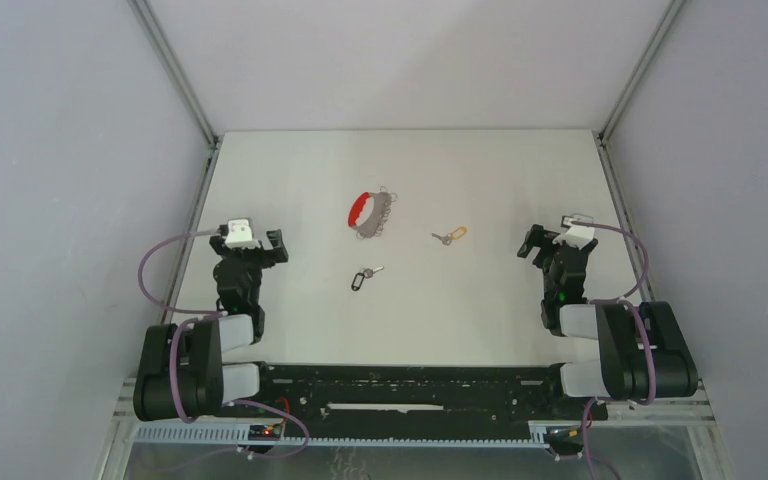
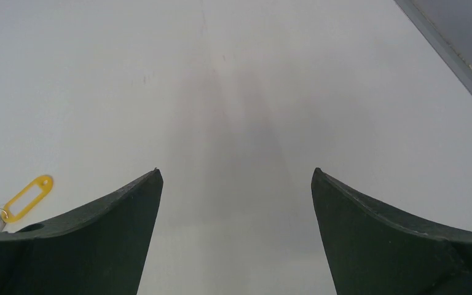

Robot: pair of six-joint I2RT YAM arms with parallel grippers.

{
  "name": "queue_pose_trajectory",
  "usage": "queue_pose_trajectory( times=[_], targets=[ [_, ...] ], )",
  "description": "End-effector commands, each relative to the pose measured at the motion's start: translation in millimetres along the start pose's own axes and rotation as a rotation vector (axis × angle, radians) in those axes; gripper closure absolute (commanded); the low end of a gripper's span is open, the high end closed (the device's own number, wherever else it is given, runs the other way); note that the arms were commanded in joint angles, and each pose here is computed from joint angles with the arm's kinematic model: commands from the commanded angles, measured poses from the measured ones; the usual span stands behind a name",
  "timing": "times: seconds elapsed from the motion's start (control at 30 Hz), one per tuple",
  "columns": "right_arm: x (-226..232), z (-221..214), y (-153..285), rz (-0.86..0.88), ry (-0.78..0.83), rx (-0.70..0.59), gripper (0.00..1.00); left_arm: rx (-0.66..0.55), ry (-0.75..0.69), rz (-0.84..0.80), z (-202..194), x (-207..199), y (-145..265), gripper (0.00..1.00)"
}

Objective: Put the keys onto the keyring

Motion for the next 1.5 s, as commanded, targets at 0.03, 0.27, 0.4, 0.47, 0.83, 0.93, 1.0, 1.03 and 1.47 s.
queue_pose_trajectory(
  times=[0.03,0.27,0.4,0.47,0.83,0.93,1.0,1.03,1.47],
  targets=[
    [5.6,18.0,-4.5,0.018,-0.002,-0.072,0.0,-0.047,-0.017,0.018,13.2,3.8,-4.9,0.0],
    [5.9,18.5,-5.5,0.024,-0.006,-0.067,0.0,-0.059,-0.017,0.026,17.2,5.4,-5.4,0.0],
    [1.1,32.8,-1.4,-0.075,-0.031,-0.013,0.0,0.114,-0.068,-0.036,41.6,9.5,-18.3,0.0],
    [-0.2,56.0,-0.3,-0.178,-0.146,0.042,0.0,0.239,-0.127,-0.125,44.6,2.7,-18.3,0.0],
    [95.2,92.0,-13.6,0.264,-0.492,0.298,0.0,0.41,-0.199,-0.394,107.8,-52.0,-27.3,0.0],
    [153.7,77.4,-27.0,0.327,-0.342,0.445,0.0,0.469,-0.189,-0.41,106.5,-53.5,-29.1,0.0],
    [188.3,67.5,-39.0,0.37,-0.265,0.498,0.01,0.507,-0.195,-0.422,102.4,-53.6,-26.1,0.0],
    [205.7,62.0,-45.5,0.391,-0.231,0.518,0.03,0.525,-0.204,-0.429,99.7,-53.1,-23.8,0.0],
    [329.8,-38.0,-117.5,0.394,-0.023,0.796,0.2,0.662,-0.174,-0.486,80.3,-46.7,-14.4,0.0]
  ],
)
Point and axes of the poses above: each gripper's point midway between its finger pads, its own y axis back along the fingers, its own x axis along the line the jaws close on, z = x × y, the point moved 5 cm from there along y, back along the fingers, and after that the axes turned 11 degrees about -y, right-handed, at the moved point
